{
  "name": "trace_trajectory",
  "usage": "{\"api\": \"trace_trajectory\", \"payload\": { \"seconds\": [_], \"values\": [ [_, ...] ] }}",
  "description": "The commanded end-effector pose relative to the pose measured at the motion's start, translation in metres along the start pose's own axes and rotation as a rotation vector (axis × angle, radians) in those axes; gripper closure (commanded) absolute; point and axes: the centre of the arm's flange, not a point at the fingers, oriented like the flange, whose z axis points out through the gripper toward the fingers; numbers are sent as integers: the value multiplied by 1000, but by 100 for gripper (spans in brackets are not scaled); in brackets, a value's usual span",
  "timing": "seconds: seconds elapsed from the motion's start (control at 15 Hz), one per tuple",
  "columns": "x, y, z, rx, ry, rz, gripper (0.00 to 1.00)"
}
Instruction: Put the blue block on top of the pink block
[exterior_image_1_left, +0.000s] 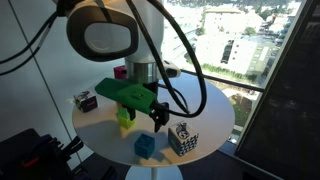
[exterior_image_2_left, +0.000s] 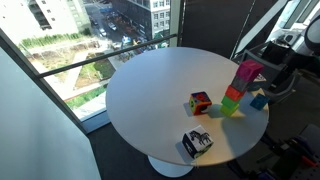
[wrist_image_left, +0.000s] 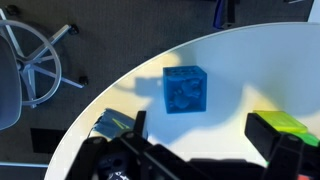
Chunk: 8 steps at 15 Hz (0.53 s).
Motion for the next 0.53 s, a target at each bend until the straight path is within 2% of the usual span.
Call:
{"api": "trace_trajectory", "payload": {
  "seconds": [0.0, 0.47],
  "values": [
    [-4, 6, -1, -1, 25, -29, 0],
    [1, -1, 3, -17, 3, -12, 0]
  ]
}}
